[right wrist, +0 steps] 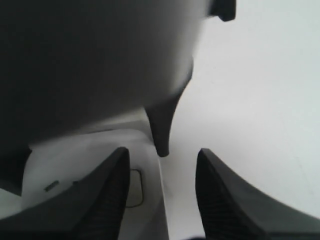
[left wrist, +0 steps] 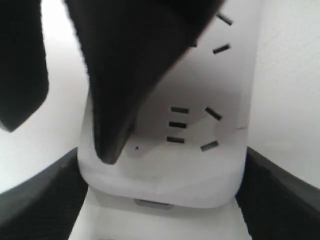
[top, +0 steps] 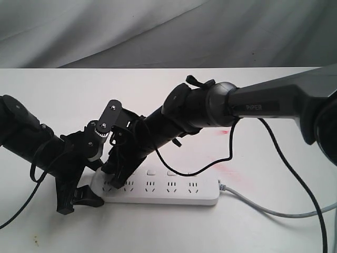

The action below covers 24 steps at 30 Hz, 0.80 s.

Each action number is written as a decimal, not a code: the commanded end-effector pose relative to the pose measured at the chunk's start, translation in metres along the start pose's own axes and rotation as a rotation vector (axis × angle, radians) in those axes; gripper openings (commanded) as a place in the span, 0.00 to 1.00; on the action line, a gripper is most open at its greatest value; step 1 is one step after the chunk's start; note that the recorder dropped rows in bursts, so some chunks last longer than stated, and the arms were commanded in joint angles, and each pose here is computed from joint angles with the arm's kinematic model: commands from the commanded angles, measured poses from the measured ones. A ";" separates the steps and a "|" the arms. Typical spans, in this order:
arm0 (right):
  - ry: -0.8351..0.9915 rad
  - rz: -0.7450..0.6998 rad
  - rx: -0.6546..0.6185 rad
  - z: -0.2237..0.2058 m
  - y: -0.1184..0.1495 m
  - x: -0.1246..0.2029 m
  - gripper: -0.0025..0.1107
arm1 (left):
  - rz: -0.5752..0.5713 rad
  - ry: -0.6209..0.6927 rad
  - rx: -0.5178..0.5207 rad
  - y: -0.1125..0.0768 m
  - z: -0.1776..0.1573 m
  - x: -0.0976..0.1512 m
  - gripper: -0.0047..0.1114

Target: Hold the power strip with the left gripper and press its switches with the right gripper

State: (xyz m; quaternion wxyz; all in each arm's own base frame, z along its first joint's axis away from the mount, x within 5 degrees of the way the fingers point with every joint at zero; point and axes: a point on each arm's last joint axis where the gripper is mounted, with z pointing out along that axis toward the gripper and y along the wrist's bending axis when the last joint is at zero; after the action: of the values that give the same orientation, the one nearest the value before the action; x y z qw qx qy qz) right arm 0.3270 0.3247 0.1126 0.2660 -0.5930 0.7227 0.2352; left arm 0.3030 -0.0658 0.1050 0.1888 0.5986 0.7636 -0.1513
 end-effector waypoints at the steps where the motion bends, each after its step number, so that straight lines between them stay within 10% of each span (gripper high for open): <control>1: -0.002 -0.050 0.010 -0.010 0.003 -0.006 0.38 | -0.008 -0.003 -0.017 0.003 -0.001 0.000 0.56; 24: 0.007 0.032 0.041 -0.058 -0.008 0.012 0.38 | -0.008 -0.003 -0.017 0.003 -0.001 0.000 0.56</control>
State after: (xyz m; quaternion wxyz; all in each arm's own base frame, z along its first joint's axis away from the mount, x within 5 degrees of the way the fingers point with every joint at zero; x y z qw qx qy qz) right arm 0.3289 0.2782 0.1473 0.2744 -0.5751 0.7383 0.2209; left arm 0.3031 -0.0658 0.1049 0.1891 0.5993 0.7631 -0.1508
